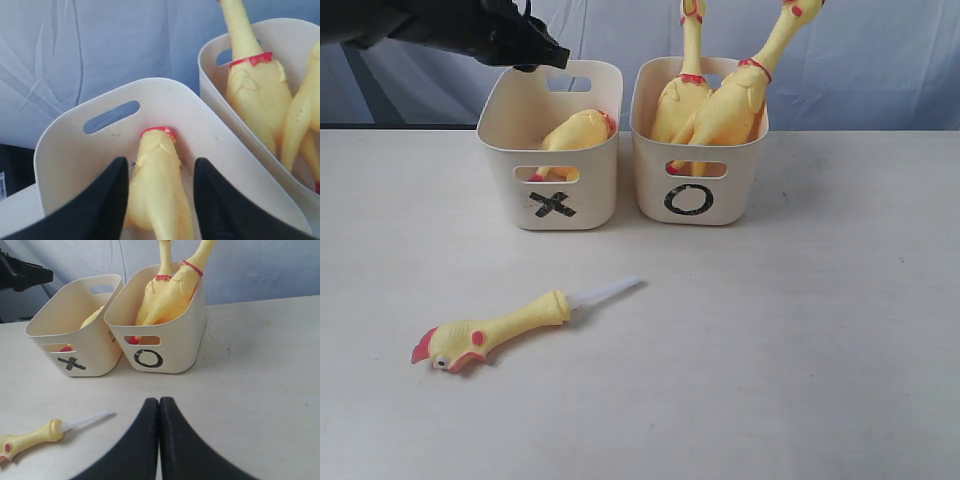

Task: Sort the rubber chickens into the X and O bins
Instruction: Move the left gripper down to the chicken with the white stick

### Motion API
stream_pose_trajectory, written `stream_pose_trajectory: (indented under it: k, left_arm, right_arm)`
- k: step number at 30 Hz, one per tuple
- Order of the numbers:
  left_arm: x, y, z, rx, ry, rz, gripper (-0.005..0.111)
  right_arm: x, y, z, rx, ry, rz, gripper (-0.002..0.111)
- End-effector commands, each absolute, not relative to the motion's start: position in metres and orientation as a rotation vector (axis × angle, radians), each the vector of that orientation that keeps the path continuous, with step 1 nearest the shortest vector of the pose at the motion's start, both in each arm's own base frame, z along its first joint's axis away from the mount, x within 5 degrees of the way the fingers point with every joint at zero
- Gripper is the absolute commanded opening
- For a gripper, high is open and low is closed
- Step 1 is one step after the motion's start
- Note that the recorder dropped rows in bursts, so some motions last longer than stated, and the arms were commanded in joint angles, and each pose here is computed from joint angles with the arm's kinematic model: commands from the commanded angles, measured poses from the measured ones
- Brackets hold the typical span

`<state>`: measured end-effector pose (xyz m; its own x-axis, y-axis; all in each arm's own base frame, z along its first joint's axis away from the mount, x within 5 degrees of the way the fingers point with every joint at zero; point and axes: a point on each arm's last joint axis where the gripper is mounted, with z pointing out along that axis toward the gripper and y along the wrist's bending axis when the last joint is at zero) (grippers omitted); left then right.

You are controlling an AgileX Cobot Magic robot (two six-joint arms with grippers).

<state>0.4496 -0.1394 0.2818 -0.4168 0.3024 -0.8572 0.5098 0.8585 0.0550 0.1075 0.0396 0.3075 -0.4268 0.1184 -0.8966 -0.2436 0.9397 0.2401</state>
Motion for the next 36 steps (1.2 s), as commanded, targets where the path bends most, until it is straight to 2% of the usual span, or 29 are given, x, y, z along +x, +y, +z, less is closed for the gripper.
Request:
stream_pose_trajectory:
  k: [1, 5, 14, 19, 23, 36]
  left_arm:
    - [0.427, -0.137, 0.305, 0.774, 2.069, -0.234, 0.029]
    - [0.410, -0.132, 0.317, 0.916, 2.118, -0.192, 0.016]
    - [0.374, -0.127, 0.350, 0.987, 2.167, -0.247, 0.015]
    - [0.354, -0.125, 0.356, 1.042, 2.246, -0.303, 0.015]
    - [0.338, -0.119, 0.348, 1.078, 2.298, -0.298, 0.015]
    - [0.286, -0.101, 0.283, 1.155, 2.448, -0.270, 0.015]
  right_arm:
    - [0.106, 0.039, 0.306, -0.103, 1.971, 0.390, 0.000]
    - [0.106, 0.039, 0.306, -0.142, 1.973, 0.362, 0.000]
    - [0.104, 0.037, 0.301, -0.154, 2.029, 0.337, 0.000]
    - [0.104, 0.037, 0.301, -0.163, 2.029, 0.321, 0.000]
    - [0.104, 0.037, 0.301, -0.165, 2.028, 0.319, 0.000]
    - [0.104, 0.037, 0.301, -0.167, 2.029, 0.315, 0.000]
